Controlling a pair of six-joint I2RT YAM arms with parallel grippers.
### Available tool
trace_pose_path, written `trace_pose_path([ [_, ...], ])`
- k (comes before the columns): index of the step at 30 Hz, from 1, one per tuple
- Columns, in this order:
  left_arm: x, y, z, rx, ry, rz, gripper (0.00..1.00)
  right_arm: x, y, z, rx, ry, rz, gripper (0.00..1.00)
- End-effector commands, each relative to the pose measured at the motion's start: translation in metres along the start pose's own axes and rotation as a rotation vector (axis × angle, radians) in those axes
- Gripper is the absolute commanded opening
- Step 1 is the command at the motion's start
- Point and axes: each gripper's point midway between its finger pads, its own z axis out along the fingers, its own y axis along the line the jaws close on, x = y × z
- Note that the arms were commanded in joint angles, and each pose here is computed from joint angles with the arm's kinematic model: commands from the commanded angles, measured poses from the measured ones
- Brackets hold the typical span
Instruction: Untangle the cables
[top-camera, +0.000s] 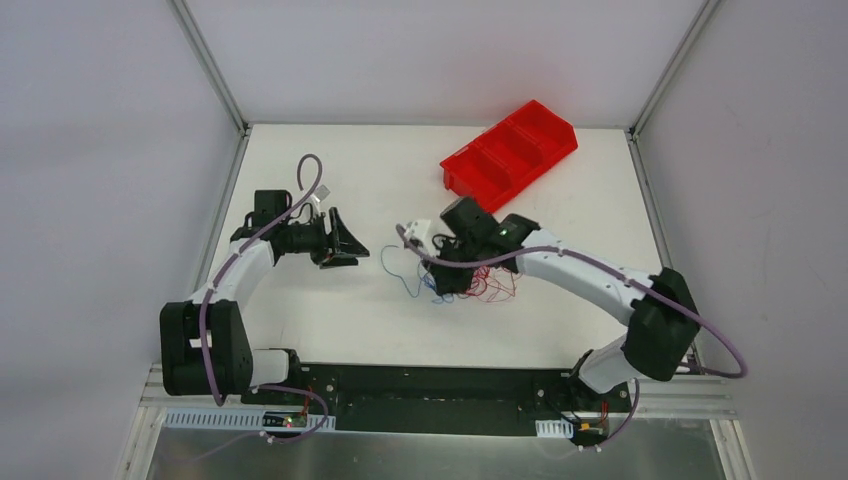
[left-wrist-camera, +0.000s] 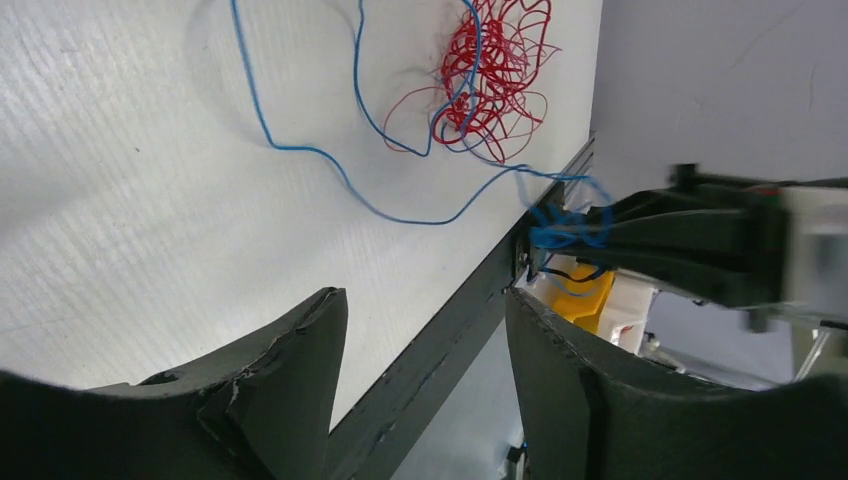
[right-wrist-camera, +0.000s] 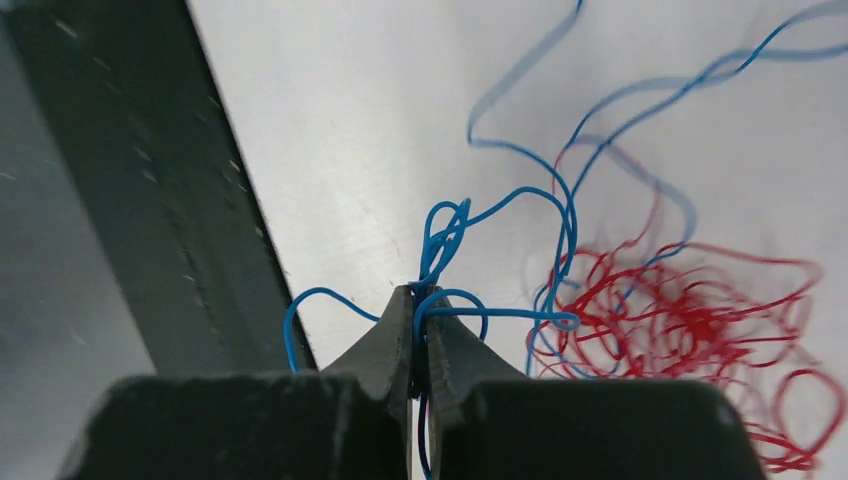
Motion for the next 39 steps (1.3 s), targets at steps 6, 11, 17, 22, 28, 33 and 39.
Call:
trace_pose_path([
  [6,-0.024,-0.107,-0.046,0.184,-0.175,0.624,0.73,-0.083,0.045,-0.124,-0.316,-0.326,0.1,0.0],
  [11,0.006,-0.162,-0.043,0.29,-0.142,0.899,0.71,-0.097,0.058,-0.144,-0.389,-0.387,0.125,0.0],
  [17,0.049,-0.204,-0.019,0.419,-0.041,1.1,0.58,-0.1,0.068,-0.152,-0.441,-0.408,0.122,0.0],
  [22,0.078,-0.217,-0.006,0.505,0.04,1.178,0.5,-0.098,0.069,-0.151,-0.449,-0.403,0.116,0.0],
  [28,0.094,-0.221,0.006,0.532,0.098,1.174,0.44,-0.098,0.071,-0.151,-0.45,-0.405,0.102,0.0],
  [33,0.096,-0.231,0.007,0.552,0.092,1.162,0.3,-0.095,0.071,-0.147,-0.443,-0.395,0.102,0.0],
  [39,0.095,-0.226,0.003,0.514,0.064,1.151,0.17,-0.086,0.071,-0.146,-0.432,-0.379,0.101,0.0],
])
